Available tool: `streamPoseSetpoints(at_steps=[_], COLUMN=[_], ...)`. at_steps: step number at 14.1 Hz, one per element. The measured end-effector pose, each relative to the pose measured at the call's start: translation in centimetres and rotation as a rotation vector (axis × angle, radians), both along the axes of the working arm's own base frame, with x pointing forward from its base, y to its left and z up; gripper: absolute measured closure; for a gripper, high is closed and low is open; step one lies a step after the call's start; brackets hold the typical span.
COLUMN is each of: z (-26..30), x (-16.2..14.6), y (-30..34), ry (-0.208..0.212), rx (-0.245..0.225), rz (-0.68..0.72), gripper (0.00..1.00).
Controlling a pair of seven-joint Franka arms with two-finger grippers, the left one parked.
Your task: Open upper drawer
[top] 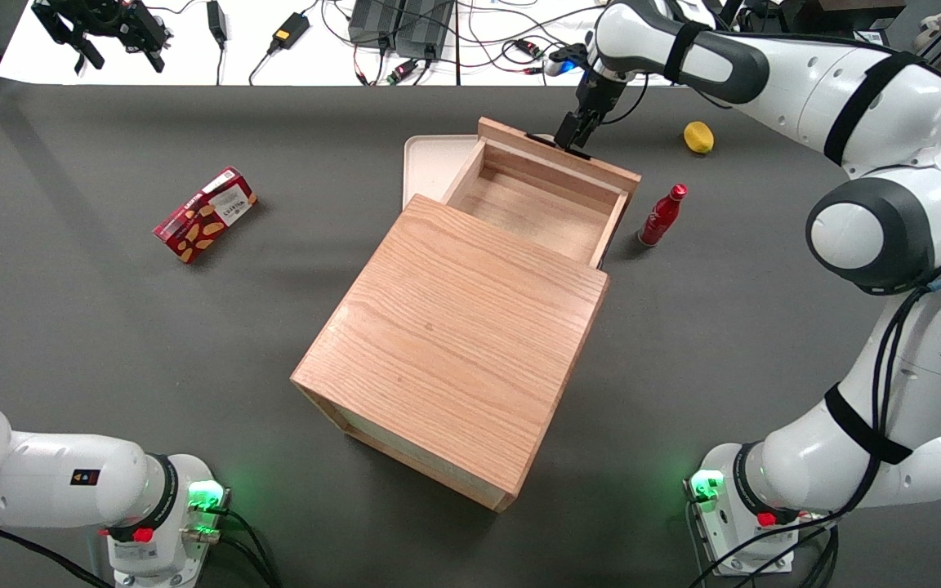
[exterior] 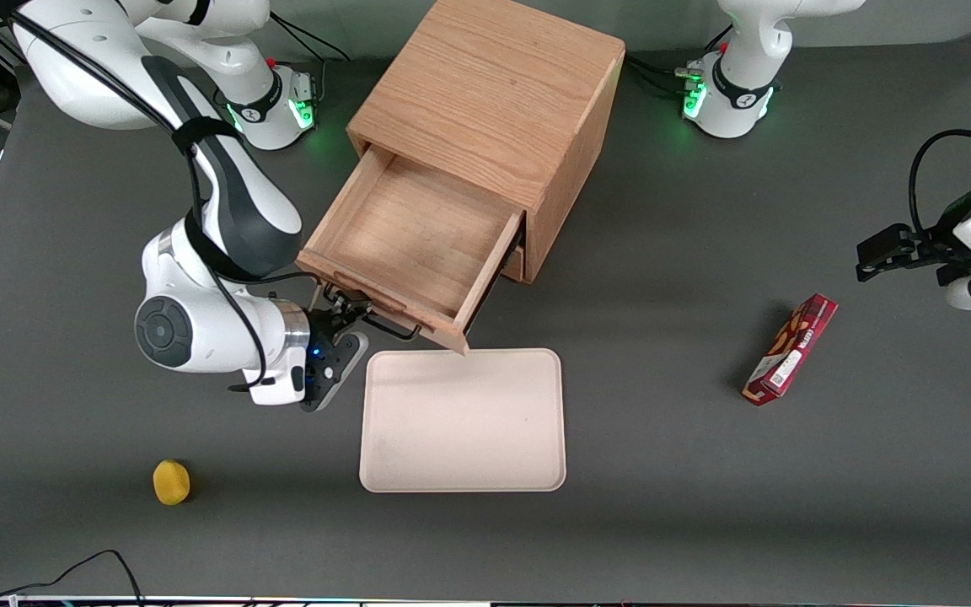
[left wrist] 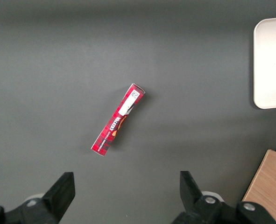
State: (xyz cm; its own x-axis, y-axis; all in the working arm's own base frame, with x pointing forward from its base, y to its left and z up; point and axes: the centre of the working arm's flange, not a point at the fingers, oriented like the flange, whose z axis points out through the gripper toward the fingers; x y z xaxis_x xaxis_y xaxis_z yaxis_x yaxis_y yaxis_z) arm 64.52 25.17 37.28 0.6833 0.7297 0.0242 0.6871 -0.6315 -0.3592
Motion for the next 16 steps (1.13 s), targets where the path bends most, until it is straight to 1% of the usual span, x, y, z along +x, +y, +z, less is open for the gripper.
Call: streamPoseSetpoints(at_steps=[3,5,7,9,11,12,16], z=[0.0,1.1,3.2,6.5,11.2,13.9,24.2], x=[0.6,0.7,0.8,0.7,0.0,-0.9,-6.1], y=[-0.6,-0.6,-0.9,-1.1,-1.0,-1.0,-1.2], ry=[-0.011,0.007,0.024,0.026,0.001,-0.008,-0.027], rx=[-0.019,-0.024,-0.027,-0.029,-0.045,-0.060,-0.144], rz=[0.002,0.014,0.028,0.030,-0.039,-0.086,-0.347], gripper=[0.00,0.00,0.00,0.00,0.00,0.00,0.00])
